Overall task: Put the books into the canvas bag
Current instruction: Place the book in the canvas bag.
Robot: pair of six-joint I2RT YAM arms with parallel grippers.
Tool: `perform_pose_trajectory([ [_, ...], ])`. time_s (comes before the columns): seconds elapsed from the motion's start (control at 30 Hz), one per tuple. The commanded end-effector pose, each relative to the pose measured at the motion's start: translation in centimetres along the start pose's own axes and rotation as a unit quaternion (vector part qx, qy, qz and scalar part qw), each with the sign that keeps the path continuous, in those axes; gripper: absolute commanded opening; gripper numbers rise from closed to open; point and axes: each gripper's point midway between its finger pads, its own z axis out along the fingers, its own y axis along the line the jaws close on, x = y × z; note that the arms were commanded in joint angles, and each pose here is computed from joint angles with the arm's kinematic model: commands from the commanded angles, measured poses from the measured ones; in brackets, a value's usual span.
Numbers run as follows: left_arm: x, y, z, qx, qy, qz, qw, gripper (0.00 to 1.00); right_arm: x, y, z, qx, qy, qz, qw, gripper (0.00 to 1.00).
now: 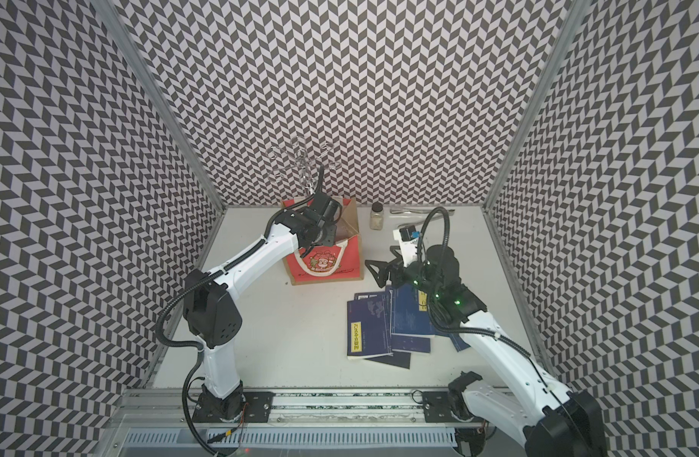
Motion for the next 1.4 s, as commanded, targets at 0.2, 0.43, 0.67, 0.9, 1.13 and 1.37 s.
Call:
perform_pose_trajectory([
  [0.2, -1.7, 2.0, 0.3, 0.010, -0.015, -0.057, 0.998, 0.10, -0.8, 0.4, -0.1, -0.012, -0.020, -0.016, 1.000, 0.99],
  [0.43, -2.0, 2.5, -0.4, 0.012, -0.022, -0.061, 0.998, 0.25, -0.8, 0.6, -0.1, -0.016, -0.021, -0.016, 1.000, 1.00],
  [0.67, -4.0, 2.9, -4.0, 0.033, -0.058, -0.067, 0.996, 0.38, -0.8, 0.6, -0.1, -0.016, -0.019, -0.015, 1.000, 0.99],
  [0.9, -5.4, 4.4, -10.7, 0.065, -0.118, -0.066, 0.989, 0.63, 0.2, 0.2, 0.5, -0.016, -0.003, -0.003, 1.000, 0.99],
  [1.13, -2.8, 2.3, -17.1, 0.209, -0.176, -0.031, 0.961, 0.83, 2.3, -0.9, 1.2, -0.001, 0.020, 0.025, 1.000, 0.99],
  [1.37, 3.6, -1.5, -20.9, 0.369, -0.195, -0.018, 0.909, 1.00, 7.6, -2.2, 2.0, 0.010, 0.078, 0.073, 0.994, 0.99],
])
